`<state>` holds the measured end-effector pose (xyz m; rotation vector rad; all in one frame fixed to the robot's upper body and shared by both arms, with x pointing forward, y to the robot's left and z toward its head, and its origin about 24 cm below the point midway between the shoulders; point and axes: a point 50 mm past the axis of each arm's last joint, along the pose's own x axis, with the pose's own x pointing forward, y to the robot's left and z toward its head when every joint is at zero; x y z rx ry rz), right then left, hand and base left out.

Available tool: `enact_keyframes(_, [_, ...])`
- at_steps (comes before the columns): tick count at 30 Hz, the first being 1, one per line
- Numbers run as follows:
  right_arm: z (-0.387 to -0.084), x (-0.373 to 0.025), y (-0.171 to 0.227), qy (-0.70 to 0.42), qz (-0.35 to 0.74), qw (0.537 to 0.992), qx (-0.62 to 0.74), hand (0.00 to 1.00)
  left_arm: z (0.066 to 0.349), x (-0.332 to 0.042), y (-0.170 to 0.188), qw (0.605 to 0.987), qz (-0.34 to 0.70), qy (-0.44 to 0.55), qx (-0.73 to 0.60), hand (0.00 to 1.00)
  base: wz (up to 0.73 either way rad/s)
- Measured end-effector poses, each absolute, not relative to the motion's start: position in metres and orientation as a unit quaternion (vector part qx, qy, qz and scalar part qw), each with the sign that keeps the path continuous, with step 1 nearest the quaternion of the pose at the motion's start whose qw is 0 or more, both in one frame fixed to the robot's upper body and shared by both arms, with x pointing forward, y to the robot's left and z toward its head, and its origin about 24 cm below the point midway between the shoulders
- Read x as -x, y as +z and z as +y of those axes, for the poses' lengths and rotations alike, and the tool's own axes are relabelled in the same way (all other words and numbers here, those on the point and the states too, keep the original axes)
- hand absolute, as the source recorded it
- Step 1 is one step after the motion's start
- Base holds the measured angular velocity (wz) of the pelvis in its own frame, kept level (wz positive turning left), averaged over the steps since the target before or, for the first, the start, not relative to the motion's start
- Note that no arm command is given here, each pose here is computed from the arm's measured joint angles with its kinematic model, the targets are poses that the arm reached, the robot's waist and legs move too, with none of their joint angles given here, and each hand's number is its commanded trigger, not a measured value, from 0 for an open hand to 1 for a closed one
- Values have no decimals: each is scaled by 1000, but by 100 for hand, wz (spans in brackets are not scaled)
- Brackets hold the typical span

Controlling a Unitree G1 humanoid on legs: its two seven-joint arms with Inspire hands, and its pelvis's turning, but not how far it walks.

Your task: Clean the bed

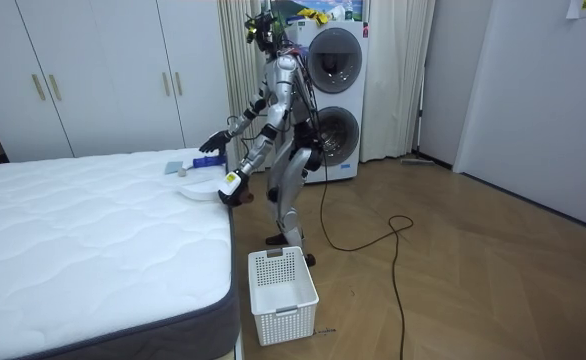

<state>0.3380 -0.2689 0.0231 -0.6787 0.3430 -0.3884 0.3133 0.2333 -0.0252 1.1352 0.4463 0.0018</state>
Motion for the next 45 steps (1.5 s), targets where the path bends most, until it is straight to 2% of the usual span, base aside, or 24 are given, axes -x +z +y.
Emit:
enact_keyframes(10, [-273, -332, 14, -191, 201, 898, 343, 0, 229, -317, -22, 830, 208, 2, -518, 100, 3])
enact_keyframes(11, [-273, -332, 13, -191, 203, 897, 343, 57, 228, -318, -21, 832, 208, 1, -514, 100, 0])
enact_keyframes(12, [-274, -330, 11, -192, 208, 895, 345, 66, 227, -319, -21, 832, 209, -1, -514, 100, 0])
enact_keyframes(13, [-275, -330, 11, -192, 211, 894, 346, 93, 227, -319, -21, 832, 209, -2, -514, 100, 4])
enact_keyframes(14, [-277, -328, 8, -192, 218, 890, 353, 100, 225, -319, -21, 833, 208, -3, -513, 100, 4])
enact_keyframes(21, [-289, -324, 12, -208, 217, 858, 416, 100, 222, -321, -20, 833, 212, -12, -511, 100, 2])
enact_keyframes(30, [-291, -320, 6, -200, 237, 838, 448, 100, 222, -322, -19, 831, 213, -11, -513, 100, 4])
enact_keyframes(45, [-291, -320, 7, -203, 237, 835, 453, 100, 221, -325, -15, 832, 208, -9, -514, 100, 0])
